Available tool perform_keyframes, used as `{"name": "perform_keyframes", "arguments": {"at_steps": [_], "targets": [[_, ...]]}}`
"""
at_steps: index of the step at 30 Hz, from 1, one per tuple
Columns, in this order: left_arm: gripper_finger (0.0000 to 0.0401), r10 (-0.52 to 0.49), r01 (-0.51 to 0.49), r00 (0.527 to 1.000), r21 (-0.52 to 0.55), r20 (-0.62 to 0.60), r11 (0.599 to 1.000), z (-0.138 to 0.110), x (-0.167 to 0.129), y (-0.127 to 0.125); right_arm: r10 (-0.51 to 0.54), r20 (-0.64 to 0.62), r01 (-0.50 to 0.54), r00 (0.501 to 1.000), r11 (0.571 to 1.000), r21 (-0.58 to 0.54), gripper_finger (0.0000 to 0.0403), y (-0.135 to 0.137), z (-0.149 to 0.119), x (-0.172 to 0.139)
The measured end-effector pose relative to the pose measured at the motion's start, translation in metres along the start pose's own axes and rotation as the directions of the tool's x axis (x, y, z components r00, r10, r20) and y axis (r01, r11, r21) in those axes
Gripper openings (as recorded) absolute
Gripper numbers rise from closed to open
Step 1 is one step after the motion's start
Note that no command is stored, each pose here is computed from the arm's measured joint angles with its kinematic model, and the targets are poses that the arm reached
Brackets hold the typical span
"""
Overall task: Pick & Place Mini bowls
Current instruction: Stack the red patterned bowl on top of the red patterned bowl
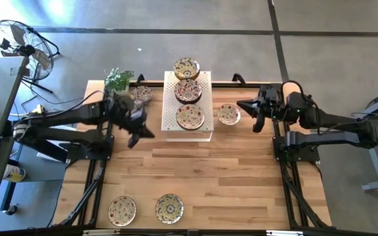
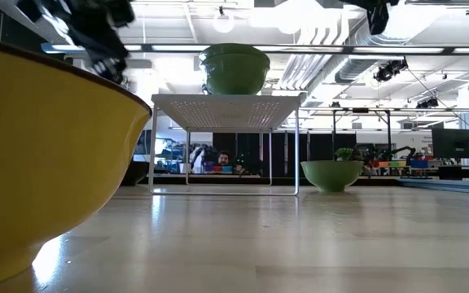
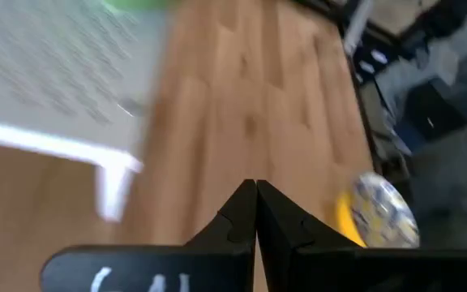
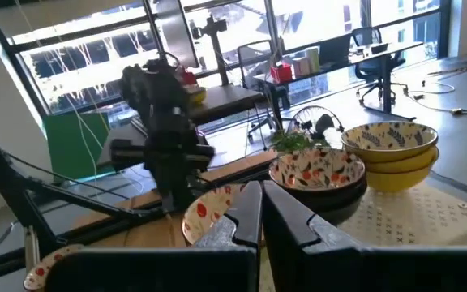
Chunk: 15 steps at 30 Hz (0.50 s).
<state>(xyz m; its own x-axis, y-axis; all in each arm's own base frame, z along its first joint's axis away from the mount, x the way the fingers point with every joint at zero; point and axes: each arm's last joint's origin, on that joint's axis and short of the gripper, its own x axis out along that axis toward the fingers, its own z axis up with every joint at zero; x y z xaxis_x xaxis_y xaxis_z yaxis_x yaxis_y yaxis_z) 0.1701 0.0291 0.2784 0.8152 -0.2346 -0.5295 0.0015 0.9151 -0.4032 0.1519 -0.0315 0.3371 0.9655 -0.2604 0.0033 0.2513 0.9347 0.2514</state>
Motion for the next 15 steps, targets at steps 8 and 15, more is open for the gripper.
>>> {"name": "perform_keyframes", "arguments": {"at_steps": [8,15], "targets": [[0.0023,-0.116,0.083,0.959,-0.135,-0.26,0.987,-0.033,0.009,-0.049,-0.004,-0.01,0.004,1.0,1.0,-0.021,0.0001,-0.001,-0.003,0.003],[0.0103,-0.152,0.081,0.905,-0.192,-0.396,0.978,-0.057,0.01,-0.079,-0.006,-0.011,0.005,1.0,1.0,-0.028,0.0002,-0.001,-0.003,0.003]]}}
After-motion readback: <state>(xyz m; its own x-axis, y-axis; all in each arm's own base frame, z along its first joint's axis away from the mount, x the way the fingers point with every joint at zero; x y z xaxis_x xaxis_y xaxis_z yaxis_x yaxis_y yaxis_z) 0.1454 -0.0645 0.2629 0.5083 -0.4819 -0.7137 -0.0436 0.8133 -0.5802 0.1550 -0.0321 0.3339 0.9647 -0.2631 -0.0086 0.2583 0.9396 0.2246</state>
